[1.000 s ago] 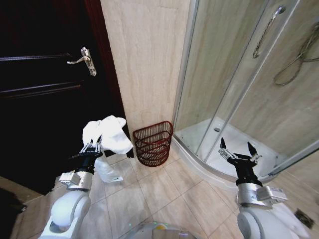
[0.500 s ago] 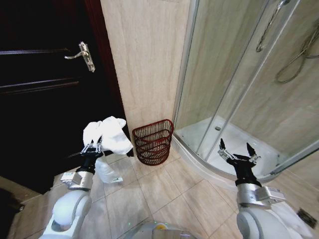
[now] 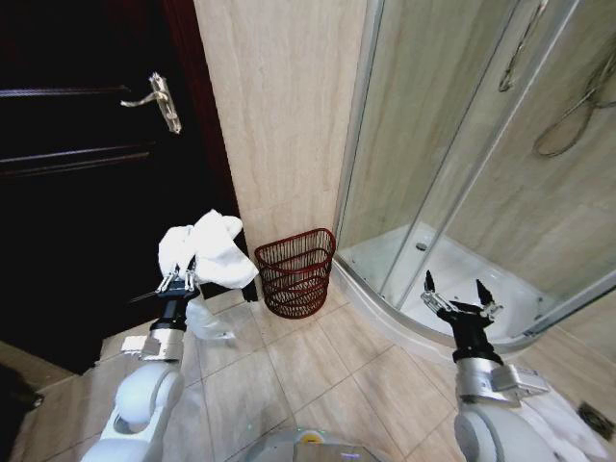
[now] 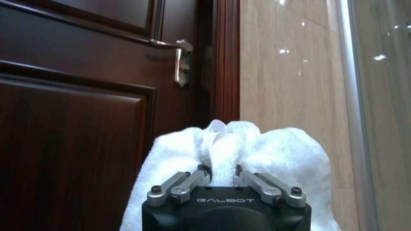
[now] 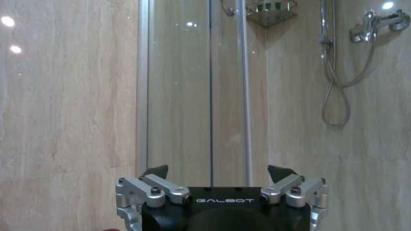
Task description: Discard the used towel into the hamper.
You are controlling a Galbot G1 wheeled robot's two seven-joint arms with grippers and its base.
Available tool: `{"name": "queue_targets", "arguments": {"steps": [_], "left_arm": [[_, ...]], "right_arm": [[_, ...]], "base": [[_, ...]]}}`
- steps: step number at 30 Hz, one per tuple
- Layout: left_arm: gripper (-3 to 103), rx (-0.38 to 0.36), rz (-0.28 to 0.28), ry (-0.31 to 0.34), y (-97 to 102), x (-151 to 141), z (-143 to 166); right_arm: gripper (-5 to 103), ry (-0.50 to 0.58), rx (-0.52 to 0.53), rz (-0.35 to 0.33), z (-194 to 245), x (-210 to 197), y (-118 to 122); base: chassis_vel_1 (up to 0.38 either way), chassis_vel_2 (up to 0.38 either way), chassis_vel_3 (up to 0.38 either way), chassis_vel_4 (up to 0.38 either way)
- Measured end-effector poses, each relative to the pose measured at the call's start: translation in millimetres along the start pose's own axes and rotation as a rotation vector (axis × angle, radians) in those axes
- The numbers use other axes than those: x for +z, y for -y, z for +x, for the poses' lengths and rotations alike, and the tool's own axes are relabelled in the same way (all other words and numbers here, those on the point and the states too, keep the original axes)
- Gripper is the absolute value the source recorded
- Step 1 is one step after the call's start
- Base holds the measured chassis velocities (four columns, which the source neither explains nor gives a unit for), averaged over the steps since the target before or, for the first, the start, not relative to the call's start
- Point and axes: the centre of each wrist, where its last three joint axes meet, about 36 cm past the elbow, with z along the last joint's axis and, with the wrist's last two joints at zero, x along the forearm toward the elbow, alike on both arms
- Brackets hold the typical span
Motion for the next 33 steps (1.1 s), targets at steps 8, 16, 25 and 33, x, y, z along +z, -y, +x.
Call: {"name": "queue_targets", "arguments": {"steps": [8,16,25,33], "left_arm": [[13,0.007,-0.007,-0.007,-3.2,1,1],[13,0.034,-0.009,0.001,-3.6,3,1],[13,0.137,-0.019,0.009,8.8,-4,4],[13,0.294,0.016,0.031,51.3,-32,-45]], "right_arm": [[100,0.005,-0.001,0.001,-2,-1,-3],[100,-0.020,0.008,-0.014,5,-4,-5],[100,-0.015,0.011,-0.011,1,0,-4],[100,-0.026,0.002,-0.024,-4,-2,-4]], "base": [[-0.042,0.042,0.036,-0.054],[-0.109,0.100,0.091,-0.105],[-0.008,0.002,0.002,-0.004],[0.000,0.000,0.000,0.000]]}}
